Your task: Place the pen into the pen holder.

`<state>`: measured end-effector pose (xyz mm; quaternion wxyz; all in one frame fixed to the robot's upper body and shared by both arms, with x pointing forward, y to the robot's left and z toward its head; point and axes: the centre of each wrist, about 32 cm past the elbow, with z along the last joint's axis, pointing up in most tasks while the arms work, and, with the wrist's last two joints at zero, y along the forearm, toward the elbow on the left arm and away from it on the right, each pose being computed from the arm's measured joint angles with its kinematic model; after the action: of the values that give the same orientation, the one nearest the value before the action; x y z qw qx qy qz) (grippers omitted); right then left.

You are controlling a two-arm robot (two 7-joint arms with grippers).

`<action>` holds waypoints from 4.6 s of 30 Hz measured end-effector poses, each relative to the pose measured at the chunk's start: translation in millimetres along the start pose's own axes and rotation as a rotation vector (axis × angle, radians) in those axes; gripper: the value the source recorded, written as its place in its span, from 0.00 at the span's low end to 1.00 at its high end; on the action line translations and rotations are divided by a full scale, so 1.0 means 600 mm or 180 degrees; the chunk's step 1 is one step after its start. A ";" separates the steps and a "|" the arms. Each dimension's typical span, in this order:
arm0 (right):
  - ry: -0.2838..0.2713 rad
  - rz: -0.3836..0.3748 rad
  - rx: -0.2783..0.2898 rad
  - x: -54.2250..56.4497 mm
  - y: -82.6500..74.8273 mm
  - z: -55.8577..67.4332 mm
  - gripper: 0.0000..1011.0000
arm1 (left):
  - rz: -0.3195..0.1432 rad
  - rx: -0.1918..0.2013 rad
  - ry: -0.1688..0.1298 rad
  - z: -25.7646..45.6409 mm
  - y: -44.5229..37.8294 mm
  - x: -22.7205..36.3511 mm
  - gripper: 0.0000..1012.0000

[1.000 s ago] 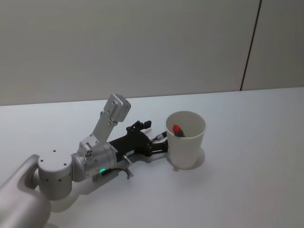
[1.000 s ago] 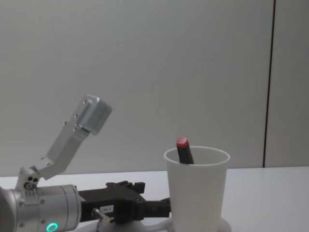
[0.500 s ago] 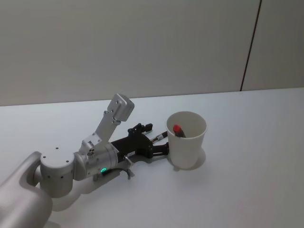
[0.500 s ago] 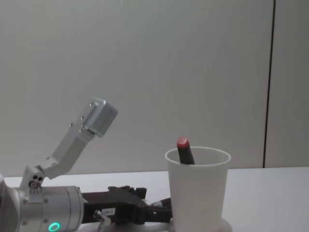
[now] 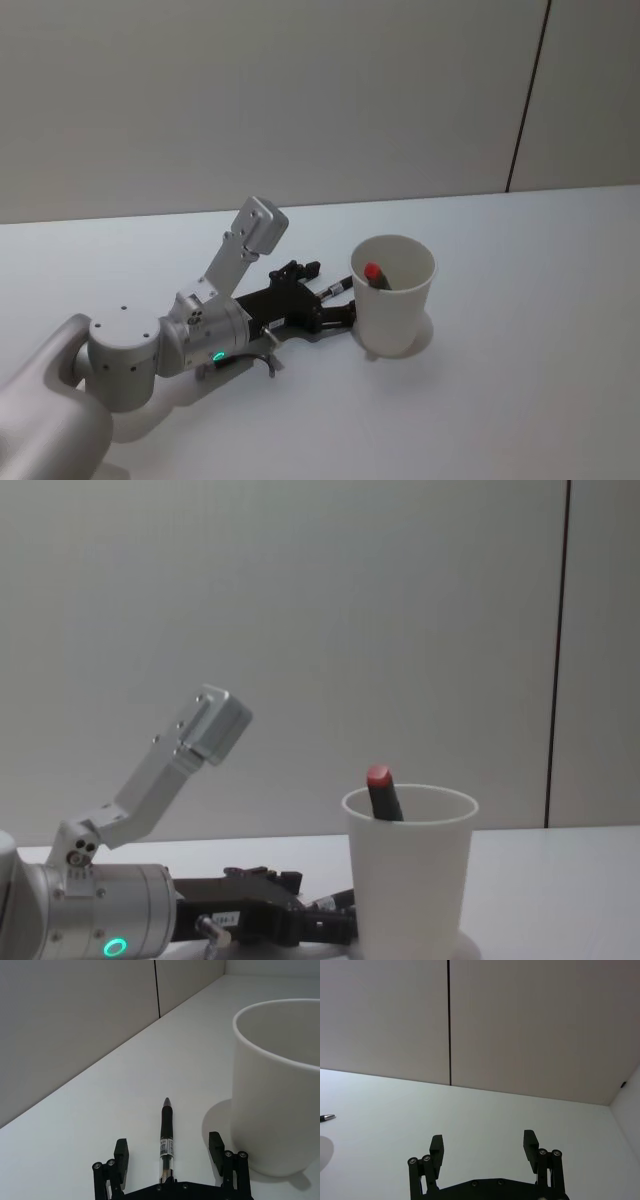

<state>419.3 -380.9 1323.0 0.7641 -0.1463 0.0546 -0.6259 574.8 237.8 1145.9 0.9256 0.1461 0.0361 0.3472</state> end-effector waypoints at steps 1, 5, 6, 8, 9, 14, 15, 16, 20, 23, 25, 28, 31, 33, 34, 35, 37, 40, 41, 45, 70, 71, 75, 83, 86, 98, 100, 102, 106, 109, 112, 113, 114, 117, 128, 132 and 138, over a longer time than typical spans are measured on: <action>0.0000 0.0000 0.0000 0.000 0.000 0.000 0.99 | 0.0002 0.0003 -0.0001 0.000 0.000 0.0000 0.99; 0.0000 0.0000 0.0000 0.000 0.000 0.000 0.99 | 0.0009 0.0016 -0.0012 0.001 -0.001 0.0002 0.97; 0.0000 0.0000 0.0000 0.000 0.000 0.000 0.99 | 0.0010 0.0018 -0.0013 0.001 -0.001 0.0001 0.96; 0.0000 0.0000 0.0000 0.000 0.000 0.000 0.99 | 0.0012 0.0021 -0.0016 0.002 -0.001 0.0002 0.93; 0.0000 0.0000 0.0000 0.000 0.000 0.000 0.99 | 0.0012 0.0022 -0.0017 0.002 -0.001 0.0002 0.90; 0.0000 0.0000 0.0000 0.000 0.000 0.000 0.99 | 0.0014 0.0031 -0.0020 0.002 -0.001 -0.0001 0.78; 0.0000 0.0000 0.0000 0.000 0.000 0.000 0.99 | 0.0014 0.0033 -0.0020 0.002 -0.002 -0.0001 0.76; 0.0000 0.0000 0.0000 0.000 0.000 0.000 0.99 | 0.0014 0.0035 -0.0021 0.002 -0.002 -0.0001 0.70; 0.0000 0.0000 0.0000 0.000 0.000 0.000 0.99 | 0.0016 0.0039 -0.0024 0.002 -0.002 -0.0001 0.60; 0.0000 0.0000 0.0000 0.000 0.000 0.000 0.99 | 0.0018 0.0043 -0.0026 0.002 -0.002 0.0001 0.51; 0.0000 0.0000 0.0000 0.000 0.000 0.000 0.99 | 0.0020 0.0045 -0.0028 0.002 -0.002 0.0002 0.42; 0.0000 0.0000 0.0000 0.000 0.000 0.000 0.99 | 0.0023 0.0048 -0.0028 0.002 -0.002 0.0003 0.33; 0.0000 0.0000 0.0000 0.000 0.000 0.000 0.99 | 0.0023 0.0049 -0.0028 0.002 -0.002 0.0003 0.27; 0.0000 0.0000 0.0000 0.000 0.000 0.000 0.99 | 0.0024 0.0050 -0.0028 0.002 -0.002 0.0004 0.19; 0.0000 0.0000 0.0000 0.000 0.000 0.000 0.99 | 0.0025 0.0050 -0.0028 0.002 -0.002 0.0003 0.17; 0.0000 0.0000 0.0000 0.000 0.000 0.000 0.99 | 0.0025 0.0051 -0.0028 0.002 -0.002 0.0004 0.14; 0.0000 0.0000 0.0000 0.000 0.000 0.000 0.99 | 0.0026 0.0051 -0.0028 0.002 -0.002 0.0004 0.14; 0.0000 0.0000 0.0000 0.000 0.000 0.000 0.99 | 0.0026 0.0053 -0.0027 0.002 -0.002 0.0004 0.14; 0.0000 0.0000 0.0000 0.000 0.000 0.000 0.99 | 0.0026 0.0053 -0.0027 0.002 -0.002 0.0004 0.14; 0.0000 0.0000 0.0000 0.000 0.000 0.000 0.99 | 0.0026 0.0055 -0.0028 0.002 -0.002 0.0004 0.14; 0.0000 0.0000 0.0000 0.000 0.000 0.000 0.99 | 0.0168 -0.0076 -0.0044 -0.004 0.022 0.0019 0.14; 0.0000 0.0000 0.0000 0.000 0.000 0.000 0.99 | 0.0181 -0.0101 -0.0052 -0.003 0.026 0.0027 0.14; 0.0000 0.0000 0.0000 0.000 0.000 0.000 0.99 | 0.0248 -0.0275 -0.0107 0.005 0.044 0.0070 0.14; 0.0000 0.0000 0.0000 0.000 0.000 0.000 0.99 | 0.0327 -0.0611 -0.0229 0.027 0.076 0.0160 0.14; 0.0000 0.0000 0.0000 0.000 0.000 0.000 0.99 | 0.0356 -0.0755 -0.0286 0.037 0.091 0.0207 0.14; 0.0000 0.0000 0.0000 0.000 0.000 0.000 0.99 | 0.0397 -0.1281 -0.0510 0.084 0.141 0.0358 0.14; 0.0000 0.0000 0.0000 0.000 0.000 0.000 0.99 | 0.0397 -0.1325 -0.0530 0.088 0.145 0.0369 0.14; 0.0000 0.0000 0.0000 0.000 0.000 0.000 0.99 | 0.0398 -0.1378 -0.0553 0.093 0.151 0.0383 0.14; 0.0000 0.0000 0.0000 0.000 0.000 0.000 0.99 | 0.0398 -0.1436 -0.0583 0.099 0.157 0.0394 0.14; 0.0000 0.0000 0.0000 0.000 0.000 0.000 0.99 | 0.0388 -0.1445 -0.0596 0.102 0.158 0.0380 0.14; 0.0000 0.0000 0.0000 0.000 0.000 0.000 0.99 | 0.0363 -0.1397 -0.0603 0.106 0.155 0.0340 0.14; 0.0000 0.0000 0.0000 0.000 0.000 0.000 0.99 | 0.0348 -0.1375 -0.0605 0.108 0.153 0.0314 0.14; 0.0000 0.0000 0.0000 0.000 0.000 0.000 0.99 | 0.0336 -0.1345 -0.0603 0.109 0.151 0.0293 0.14; 0.0000 0.0000 0.0000 0.000 0.000 0.000 0.99 | 0.0288 -0.1251 -0.0595 0.115 0.141 0.0208 0.14; 0.0000 0.0000 0.0000 0.000 0.000 0.000 0.99 | 0.0187 -0.1013 -0.0584 0.127 0.115 -0.0010 0.14; 0.0000 0.0000 0.0000 0.000 0.000 0.000 0.99 | 0.0168 -0.0957 -0.0582 0.129 0.109 -0.0059 0.14; 0.0019 0.0024 0.0009 -0.003 0.003 0.004 0.99 | 0.0153 -0.0915 -0.0584 0.131 0.105 -0.0097 0.14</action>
<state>421.1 -378.5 1324.4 0.7665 -0.1431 0.0565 -0.6236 543.8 259.8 1239.7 0.9278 0.0441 -0.1021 0.3561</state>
